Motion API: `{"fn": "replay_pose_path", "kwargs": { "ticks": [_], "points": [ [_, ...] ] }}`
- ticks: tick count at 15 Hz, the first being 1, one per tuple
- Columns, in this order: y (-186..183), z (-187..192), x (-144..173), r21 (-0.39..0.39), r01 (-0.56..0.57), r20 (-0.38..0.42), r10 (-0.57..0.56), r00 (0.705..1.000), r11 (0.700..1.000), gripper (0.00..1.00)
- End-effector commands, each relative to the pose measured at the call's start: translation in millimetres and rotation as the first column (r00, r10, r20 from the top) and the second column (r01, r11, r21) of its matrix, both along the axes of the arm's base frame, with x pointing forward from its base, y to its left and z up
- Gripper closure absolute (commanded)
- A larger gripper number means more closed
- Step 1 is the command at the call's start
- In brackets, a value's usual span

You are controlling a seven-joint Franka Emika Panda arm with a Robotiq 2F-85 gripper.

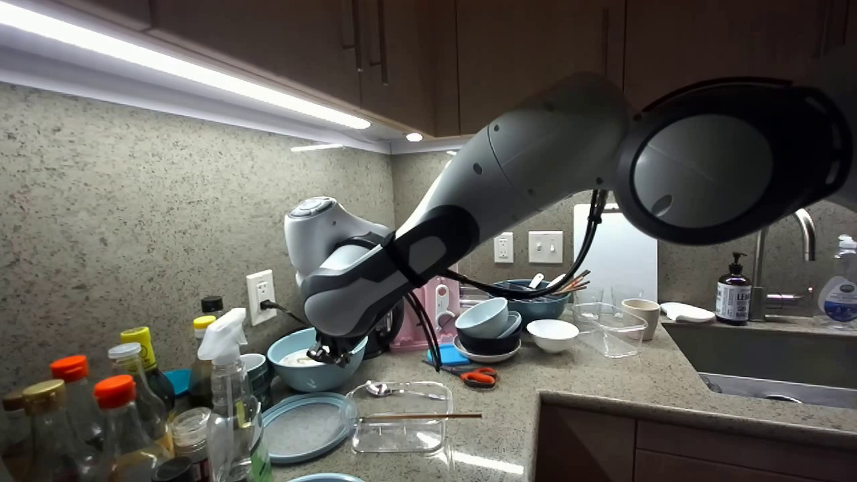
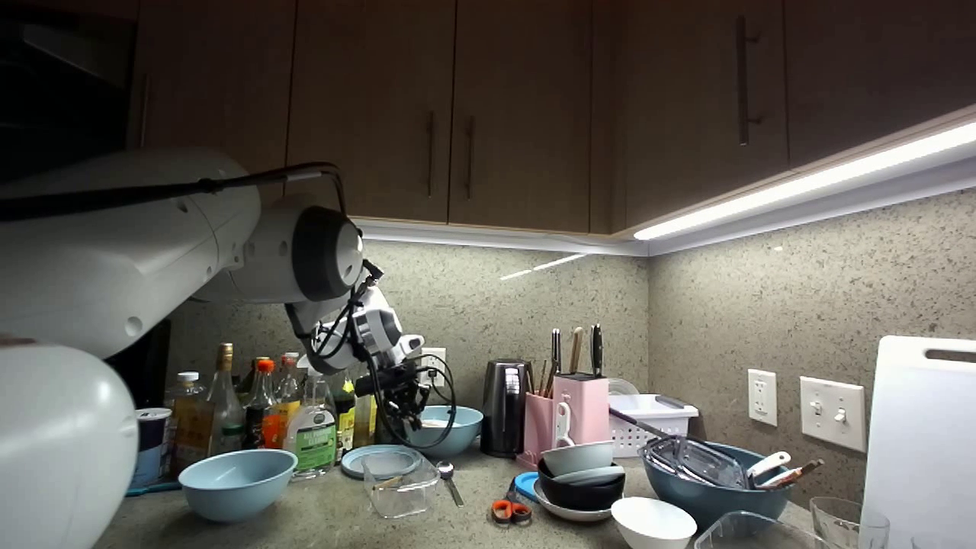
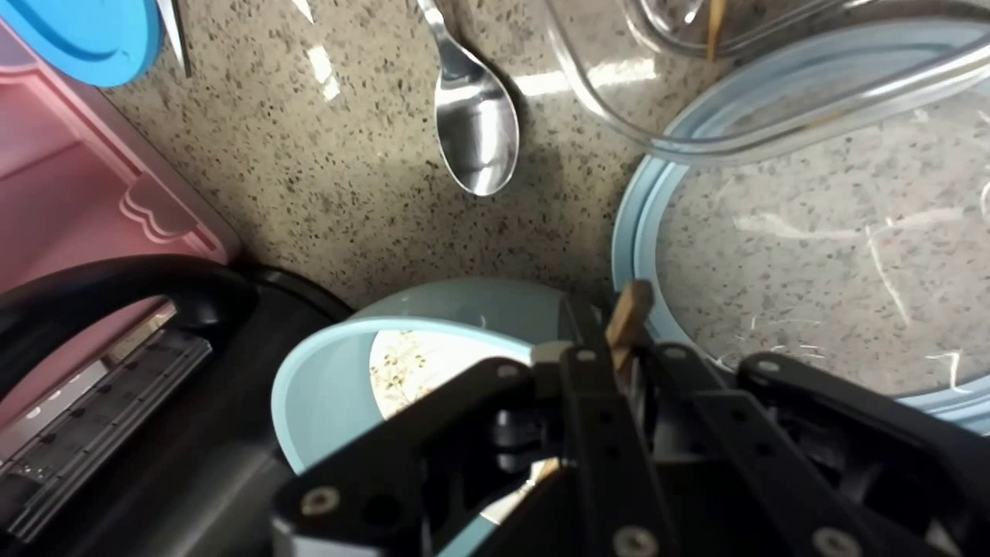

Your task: Pick the chopstick in the blue bowl and put in on the counter

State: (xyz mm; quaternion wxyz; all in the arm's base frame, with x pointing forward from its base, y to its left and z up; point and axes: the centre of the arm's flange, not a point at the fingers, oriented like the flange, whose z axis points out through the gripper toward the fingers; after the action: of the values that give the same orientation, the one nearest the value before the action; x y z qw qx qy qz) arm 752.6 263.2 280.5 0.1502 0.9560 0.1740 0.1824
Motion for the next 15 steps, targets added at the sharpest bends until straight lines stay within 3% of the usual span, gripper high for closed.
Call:
{"fn": "replay_pose_path", "kwargs": {
  "ticks": [1, 5, 10, 13, 15],
  "points": [
    [5.2, 11.6, -14.1, -0.015, 0.077, 0.036, -0.076, 0.996, 0.997, 0.93],
    [3.4, 28.3, -41.5, 0.017, 0.195, 0.07, -0.196, 0.978, 0.981, 0.93],
    [-10.9, 49.0, -73.5, 0.048, 0.353, 0.102, -0.356, 0.929, 0.934, 0.93],
    [-30.0, 60.0, -103.0, 0.052, 0.43, 0.051, -0.432, 0.9, 0.901, 0.92],
    [-40.7, 69.7, -122.9, 0.075, 0.462, -0.024, -0.462, 0.887, 0.883, 0.92]
  ]
}}
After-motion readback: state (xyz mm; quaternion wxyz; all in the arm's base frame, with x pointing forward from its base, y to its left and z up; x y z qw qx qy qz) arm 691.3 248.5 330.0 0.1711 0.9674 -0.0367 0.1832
